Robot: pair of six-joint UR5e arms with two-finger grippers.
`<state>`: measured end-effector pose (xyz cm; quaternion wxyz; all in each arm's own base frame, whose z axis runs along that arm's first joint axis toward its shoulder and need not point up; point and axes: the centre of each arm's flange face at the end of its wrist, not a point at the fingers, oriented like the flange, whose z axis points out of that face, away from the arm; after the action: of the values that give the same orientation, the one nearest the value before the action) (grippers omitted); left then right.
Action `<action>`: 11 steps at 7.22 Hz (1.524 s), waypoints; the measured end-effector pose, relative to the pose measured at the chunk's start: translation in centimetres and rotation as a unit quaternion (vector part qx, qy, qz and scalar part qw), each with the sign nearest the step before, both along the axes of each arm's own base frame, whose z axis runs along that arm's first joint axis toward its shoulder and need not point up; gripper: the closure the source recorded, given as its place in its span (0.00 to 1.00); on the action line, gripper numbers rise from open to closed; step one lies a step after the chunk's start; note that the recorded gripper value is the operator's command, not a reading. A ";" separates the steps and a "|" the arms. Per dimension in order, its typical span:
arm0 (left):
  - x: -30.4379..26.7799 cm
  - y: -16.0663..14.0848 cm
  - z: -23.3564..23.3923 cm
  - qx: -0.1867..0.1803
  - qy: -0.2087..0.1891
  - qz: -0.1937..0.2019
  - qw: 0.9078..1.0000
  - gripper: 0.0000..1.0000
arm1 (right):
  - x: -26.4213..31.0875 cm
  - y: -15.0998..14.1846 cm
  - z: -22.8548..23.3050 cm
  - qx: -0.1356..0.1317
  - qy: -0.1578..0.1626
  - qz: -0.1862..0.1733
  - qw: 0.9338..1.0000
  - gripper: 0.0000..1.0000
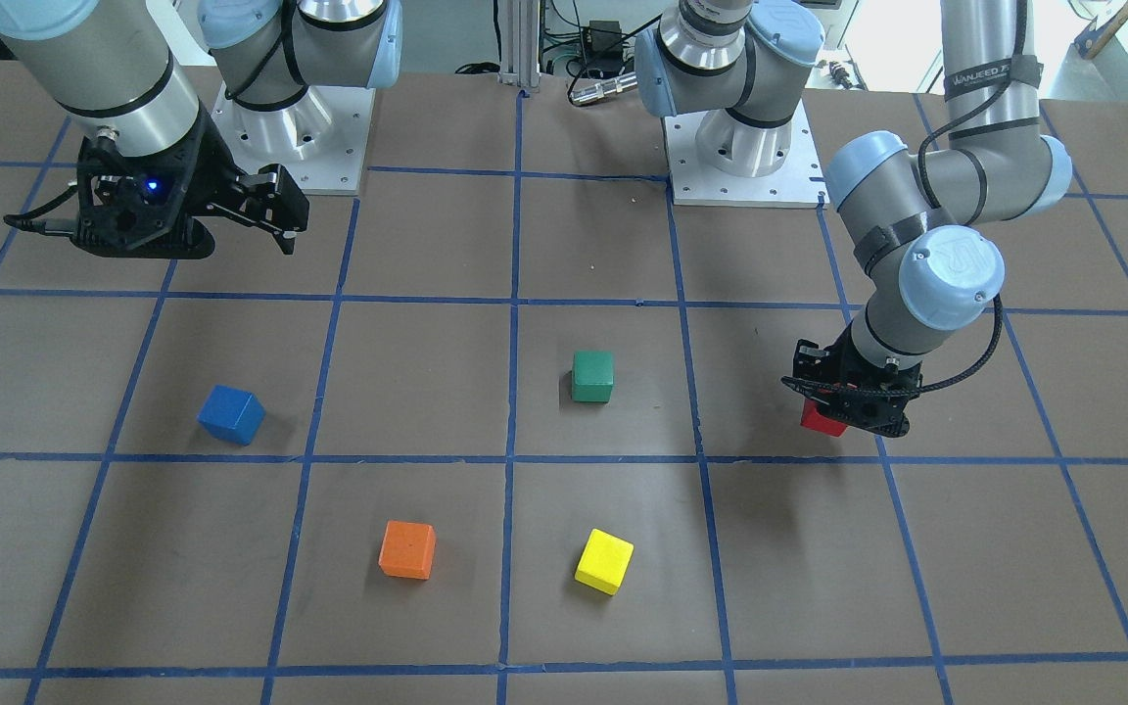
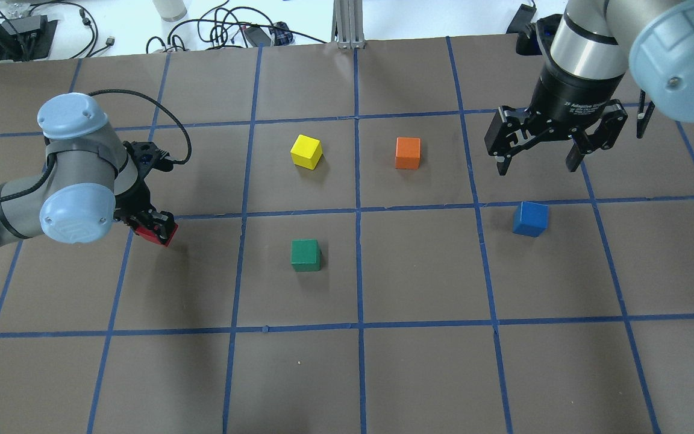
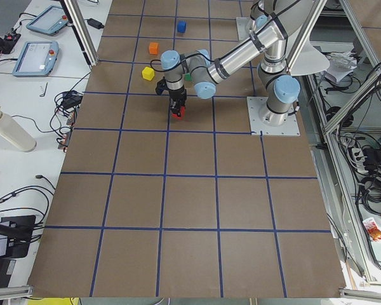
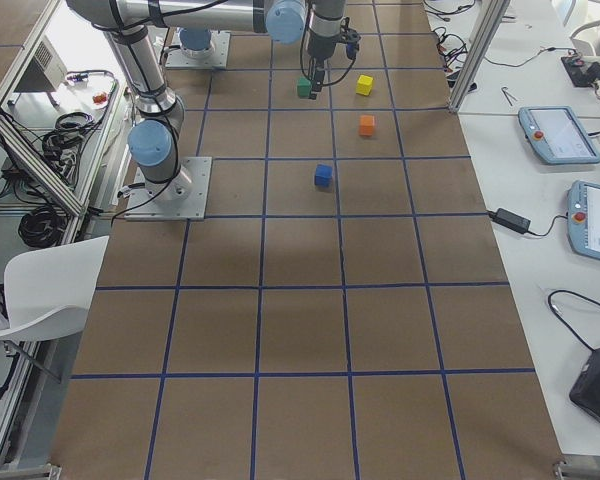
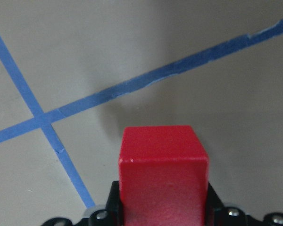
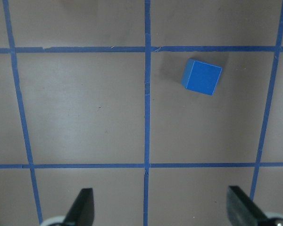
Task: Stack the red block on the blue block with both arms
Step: 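Close the left gripper on the red cube and lift it, then carry the red cube toward the table centre and set it down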
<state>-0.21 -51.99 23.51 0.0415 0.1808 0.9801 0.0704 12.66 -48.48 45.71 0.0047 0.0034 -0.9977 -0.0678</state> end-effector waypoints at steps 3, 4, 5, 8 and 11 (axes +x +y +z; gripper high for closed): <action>-5.1 -4.2 6.8 0.001 0.012 0.044 0.999 1.00 | 0.0 0.0 0.0 0.002 0.000 0.000 1.000 0.00; -7.5 -5.0 8.3 0.002 0.023 0.068 0.997 1.00 | -0.1 0.1 0.0 0.003 0.000 -0.001 1.000 0.00; -10.3 -5.2 8.9 0.003 0.033 0.091 0.995 1.00 | -0.1 0.1 0.0 0.004 0.001 -0.001 1.000 0.00; -18.8 -4.2 8.3 0.015 0.071 0.142 0.987 1.00 | -0.1 0.1 -0.1 0.006 0.001 -0.001 1.000 0.00; -25.5 -3.4 5.7 0.018 0.089 0.170 0.981 1.00 | -0.1 0.1 -0.2 0.007 0.000 -0.001 1.000 0.00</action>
<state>-25.69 -55.37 29.24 -0.0617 0.0178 0.9949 0.0778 12.56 -48.37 45.51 0.0049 0.0021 -0.9972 -0.0744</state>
